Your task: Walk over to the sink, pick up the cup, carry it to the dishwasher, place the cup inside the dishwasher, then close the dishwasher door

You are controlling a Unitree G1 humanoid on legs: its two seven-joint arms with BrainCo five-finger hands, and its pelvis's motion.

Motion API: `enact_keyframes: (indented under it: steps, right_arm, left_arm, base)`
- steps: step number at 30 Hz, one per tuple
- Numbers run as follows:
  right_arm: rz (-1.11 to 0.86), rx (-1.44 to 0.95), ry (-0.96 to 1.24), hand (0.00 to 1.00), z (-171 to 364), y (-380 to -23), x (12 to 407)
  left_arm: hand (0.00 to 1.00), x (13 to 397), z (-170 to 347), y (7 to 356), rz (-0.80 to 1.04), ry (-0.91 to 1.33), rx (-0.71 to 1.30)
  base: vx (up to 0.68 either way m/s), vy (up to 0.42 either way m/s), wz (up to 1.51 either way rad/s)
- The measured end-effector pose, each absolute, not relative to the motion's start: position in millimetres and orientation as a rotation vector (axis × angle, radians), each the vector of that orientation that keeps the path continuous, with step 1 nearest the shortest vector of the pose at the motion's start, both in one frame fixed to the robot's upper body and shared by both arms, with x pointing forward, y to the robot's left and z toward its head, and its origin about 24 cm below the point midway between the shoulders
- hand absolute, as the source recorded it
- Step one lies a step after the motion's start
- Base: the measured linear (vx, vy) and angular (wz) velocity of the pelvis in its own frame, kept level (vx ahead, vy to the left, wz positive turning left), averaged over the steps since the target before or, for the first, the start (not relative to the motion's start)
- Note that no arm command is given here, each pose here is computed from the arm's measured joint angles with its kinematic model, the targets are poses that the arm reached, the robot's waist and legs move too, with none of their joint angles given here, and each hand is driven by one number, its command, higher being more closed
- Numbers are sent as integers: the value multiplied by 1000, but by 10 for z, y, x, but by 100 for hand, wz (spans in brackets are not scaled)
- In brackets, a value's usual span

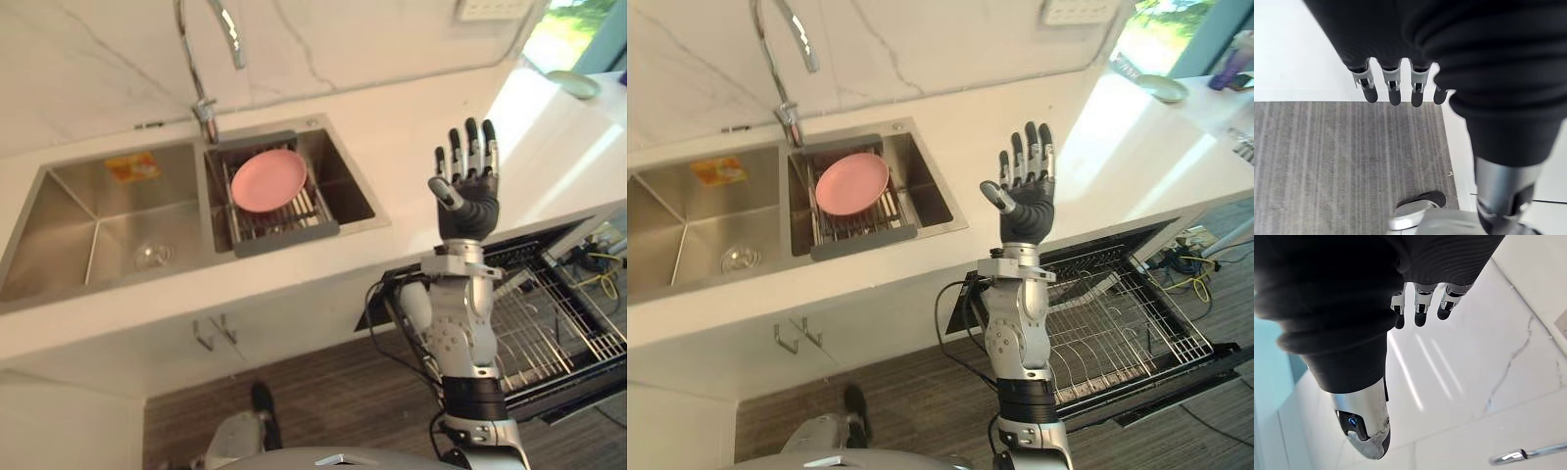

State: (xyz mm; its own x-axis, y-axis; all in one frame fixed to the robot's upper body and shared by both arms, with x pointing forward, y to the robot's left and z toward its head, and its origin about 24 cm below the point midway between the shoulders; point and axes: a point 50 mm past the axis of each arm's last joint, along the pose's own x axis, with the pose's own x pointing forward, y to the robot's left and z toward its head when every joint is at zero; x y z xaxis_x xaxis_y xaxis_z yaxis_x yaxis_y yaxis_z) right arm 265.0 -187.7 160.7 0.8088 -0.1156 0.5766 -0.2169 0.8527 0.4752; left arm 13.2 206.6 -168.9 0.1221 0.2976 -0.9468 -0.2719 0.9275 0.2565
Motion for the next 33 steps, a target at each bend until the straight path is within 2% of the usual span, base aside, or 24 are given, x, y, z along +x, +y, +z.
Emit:
enact_keyframes:
  steps: [6,7,8,10,14,16,33]
  right_arm:
    - [-131,572,-532,0,1344,-2127,2529]
    - [-166,595,-517,0,1291,-2127,2510]
    - [-175,621,-512,0,1271,-2060,2506]
    - [-172,580,-553,0,1350,-2107,2449]
    - [-239,557,-490,0,1186,-2259,2322]
    - [-254,545,-507,0,1212,-2361,2303]
    - [-194,540,-446,0,1146,-2329,2312]
  left_arm:
    - [0,77,-1722,2004,343,1415,-64]
    - [0,105,-1719,2038,335,1404,-76]
    - [0,123,-1675,2251,351,1369,-90]
    - [0,146,-1666,2296,335,1369,-85]
    - [0,29,-1664,2390,328,1413,-66]
    - [0,39,-1694,2249,297,1416,-111]
    - [0,44,-1690,2205,246,1429,-22]
  base:
    - [-8,112,50]
    - [69,114,81]
    - [119,11,53]
    - [94,-52,27]
    - [71,-28,74]
    - [120,24,15]
    - [49,10,5]
